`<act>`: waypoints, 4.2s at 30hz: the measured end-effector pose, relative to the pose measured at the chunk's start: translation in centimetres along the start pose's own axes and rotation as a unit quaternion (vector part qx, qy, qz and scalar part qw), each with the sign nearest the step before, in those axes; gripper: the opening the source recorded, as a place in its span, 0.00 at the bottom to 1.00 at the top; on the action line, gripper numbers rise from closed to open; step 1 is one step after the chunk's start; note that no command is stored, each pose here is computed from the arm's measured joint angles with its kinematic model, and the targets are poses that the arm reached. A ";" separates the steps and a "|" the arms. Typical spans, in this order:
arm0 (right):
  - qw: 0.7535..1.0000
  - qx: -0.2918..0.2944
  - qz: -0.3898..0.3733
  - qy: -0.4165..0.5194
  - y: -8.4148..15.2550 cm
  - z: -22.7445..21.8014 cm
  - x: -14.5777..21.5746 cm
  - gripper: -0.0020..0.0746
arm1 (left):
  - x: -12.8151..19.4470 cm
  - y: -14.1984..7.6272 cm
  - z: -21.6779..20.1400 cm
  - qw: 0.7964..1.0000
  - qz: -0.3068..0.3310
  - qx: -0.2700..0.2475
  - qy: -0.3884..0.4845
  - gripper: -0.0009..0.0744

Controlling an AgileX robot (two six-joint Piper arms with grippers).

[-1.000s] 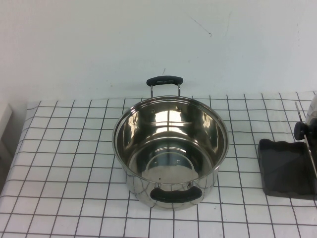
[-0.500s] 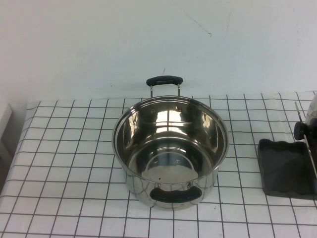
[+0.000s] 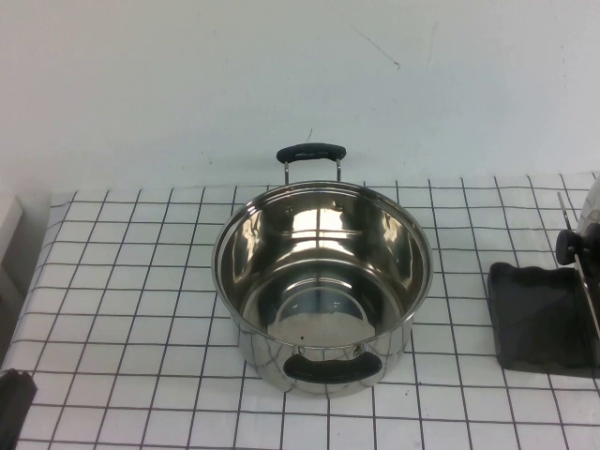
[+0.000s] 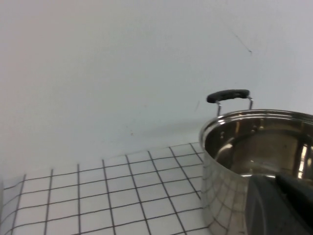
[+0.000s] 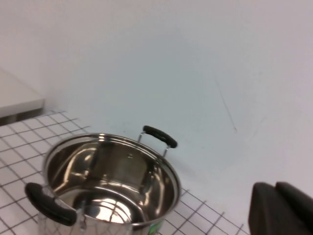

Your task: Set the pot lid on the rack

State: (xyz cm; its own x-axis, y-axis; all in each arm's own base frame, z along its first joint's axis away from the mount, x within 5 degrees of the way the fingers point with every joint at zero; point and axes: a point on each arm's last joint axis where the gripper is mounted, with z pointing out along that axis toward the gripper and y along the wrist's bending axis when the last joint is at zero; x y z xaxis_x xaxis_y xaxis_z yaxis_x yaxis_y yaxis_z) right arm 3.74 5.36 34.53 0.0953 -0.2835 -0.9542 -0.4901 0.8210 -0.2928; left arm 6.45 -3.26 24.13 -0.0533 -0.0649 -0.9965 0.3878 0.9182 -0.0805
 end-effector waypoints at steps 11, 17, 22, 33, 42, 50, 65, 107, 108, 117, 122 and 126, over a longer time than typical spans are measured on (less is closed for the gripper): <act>0.983 0.182 -0.005 -0.013 -1.1 -0.7 5.2 0.02 | 0.6 -2.1 -0.3 0.992 0.006 0.117 0.034 0.01; 0.975 0.222 -0.011 0.005 -1.8 -0.4 7.2 0.02 | 0.9 -3.0 -0.5 0.985 0.010 0.166 0.050 0.01; 0.975 0.221 0.008 0.026 -1.4 -0.1 9.3 0.02 | 1.1 -3.5 -0.8 0.978 0.010 0.200 0.060 0.01; 0.934 0.337 0.086 0.074 -1.7 -0.7 16.3 0.02 | 1.2 -4.0 -1.0 0.972 0.010 0.224 0.066 0.01; 0.949 0.264 0.109 0.137 -0.6 -0.3 17.7 0.02 | 1.2 -4.0 -1.0 0.971 0.011 0.228 0.067 0.01; 0.942 0.247 0.113 0.197 -0.4 -0.7 18.7 0.02 | 1.2 -4.1 -1.1 0.971 0.011 0.230 0.068 0.01; 0.938 0.254 0.138 0.191 -0.4 -0.7 18.8 0.02 | 1.3 -4.2 -1.1 0.969 0.011 0.236 0.069 0.01; 0.938 0.254 0.136 0.193 -0.4 -0.7 18.8 0.02 | 5.9 2.5 -1.6 0.989 -0.022 -0.124 0.077 0.01; 0.938 0.254 0.136 0.193 -0.4 -0.7 18.8 0.02 | 6.2 2.6 -1.7 0.987 -0.015 -0.130 0.095 0.01; 0.938 0.255 0.136 0.192 -0.4 -0.7 18.7 0.02 | 6.7 3.1 -2.2 0.973 0.026 -0.194 0.126 0.01; 0.938 0.255 0.136 0.192 -0.4 -0.7 18.7 0.02 | 6.6 3.4 -2.4 0.963 0.025 -0.237 0.128 0.01; 0.938 0.255 0.136 0.192 -0.4 -0.7 18.7 0.02 | 6.6 3.5 -2.4 0.961 0.018 -0.246 0.126 0.01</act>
State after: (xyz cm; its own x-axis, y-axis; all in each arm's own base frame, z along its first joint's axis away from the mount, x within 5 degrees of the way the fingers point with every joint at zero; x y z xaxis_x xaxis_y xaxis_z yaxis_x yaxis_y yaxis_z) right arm 5.10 -0.65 16.82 -0.3402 -0.1060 -0.9344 0.0355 0.9915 -0.1255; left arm 5.25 0.45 17.29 -0.2936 0.0094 -0.9559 -0.0857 0.9957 0.0361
